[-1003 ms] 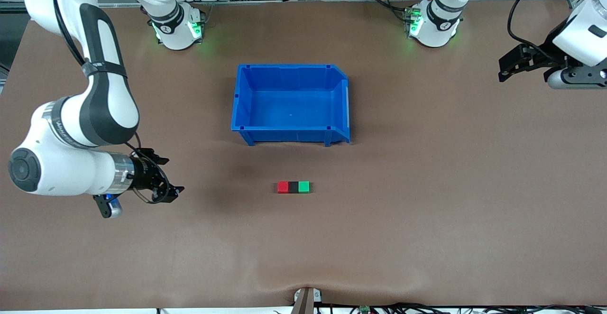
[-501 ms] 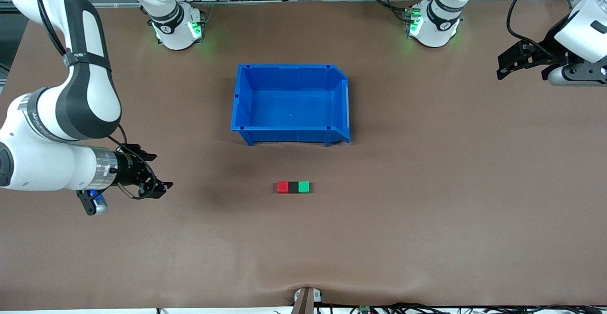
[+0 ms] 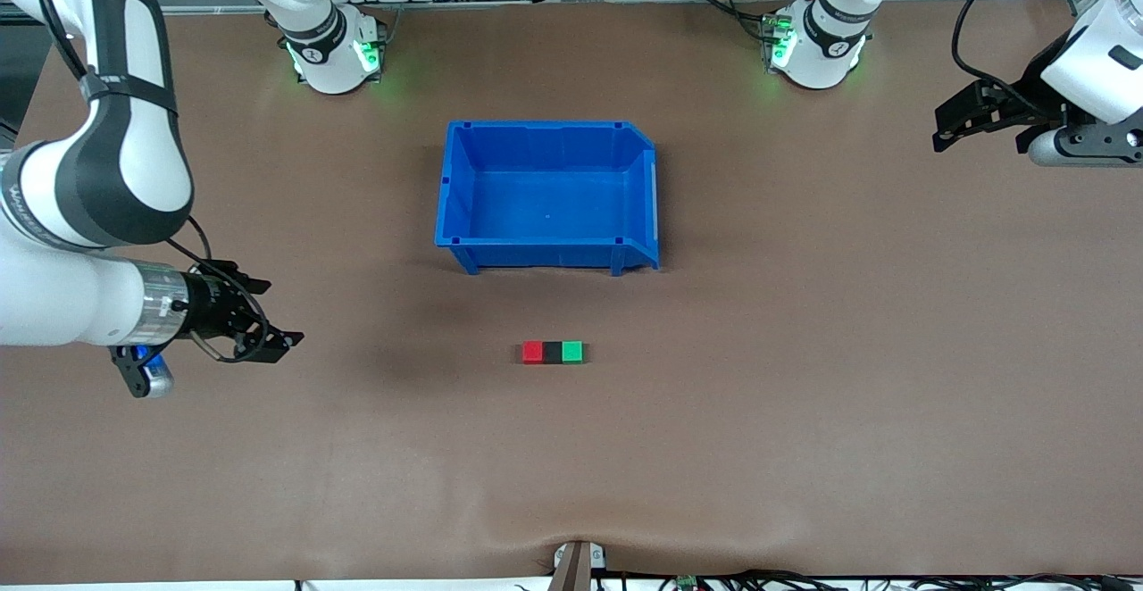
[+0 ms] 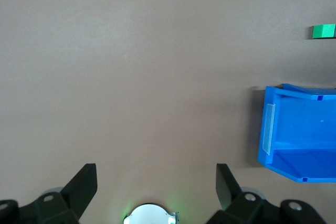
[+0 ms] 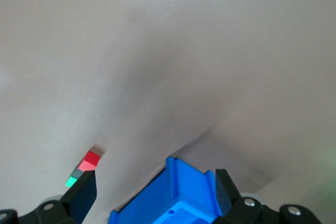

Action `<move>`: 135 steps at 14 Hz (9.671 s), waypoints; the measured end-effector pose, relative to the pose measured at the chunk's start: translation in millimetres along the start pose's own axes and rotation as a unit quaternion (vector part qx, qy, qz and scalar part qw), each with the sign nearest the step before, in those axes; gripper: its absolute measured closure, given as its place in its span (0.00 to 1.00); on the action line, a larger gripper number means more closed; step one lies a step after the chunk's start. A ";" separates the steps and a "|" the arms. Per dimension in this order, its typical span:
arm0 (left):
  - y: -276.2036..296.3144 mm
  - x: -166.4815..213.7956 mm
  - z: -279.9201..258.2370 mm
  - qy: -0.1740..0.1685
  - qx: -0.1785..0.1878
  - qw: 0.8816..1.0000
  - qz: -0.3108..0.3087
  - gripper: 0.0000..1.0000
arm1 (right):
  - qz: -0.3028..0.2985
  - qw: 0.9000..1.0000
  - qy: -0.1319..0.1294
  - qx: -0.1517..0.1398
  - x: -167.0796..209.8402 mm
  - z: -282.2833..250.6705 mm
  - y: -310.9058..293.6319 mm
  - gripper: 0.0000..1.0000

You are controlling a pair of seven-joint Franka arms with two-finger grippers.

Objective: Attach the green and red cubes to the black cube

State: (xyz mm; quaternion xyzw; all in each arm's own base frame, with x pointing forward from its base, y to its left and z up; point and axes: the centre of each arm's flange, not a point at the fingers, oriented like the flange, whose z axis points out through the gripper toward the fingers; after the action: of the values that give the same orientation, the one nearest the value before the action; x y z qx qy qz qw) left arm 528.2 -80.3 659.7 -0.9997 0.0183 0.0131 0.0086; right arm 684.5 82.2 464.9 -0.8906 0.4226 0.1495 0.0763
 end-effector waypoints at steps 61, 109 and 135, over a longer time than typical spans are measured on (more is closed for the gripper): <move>-20.7 -2.6 16.3 -0.011 0.025 0.999 -0.017 0.00 | -0.308 0.941 0.123 -0.059 -10.3 -183.8 155.8 0.00; -47.7 3.0 4.3 0.016 0.006 0.999 -0.044 0.00 | -0.409 0.900 0.127 -0.085 -73.5 -168.5 206.6 0.00; -50.4 3.3 5.0 0.015 0.006 0.999 -0.046 0.00 | -0.422 0.895 0.121 -0.079 -76.8 -167.6 204.6 0.00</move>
State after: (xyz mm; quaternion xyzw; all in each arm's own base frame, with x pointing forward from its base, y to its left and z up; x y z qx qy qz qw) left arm 533.2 -30.0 655.5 -0.9995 -0.0279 -0.0024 0.0151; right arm 513.7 -34.9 646.5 -0.9996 -0.0004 0.0275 0.0096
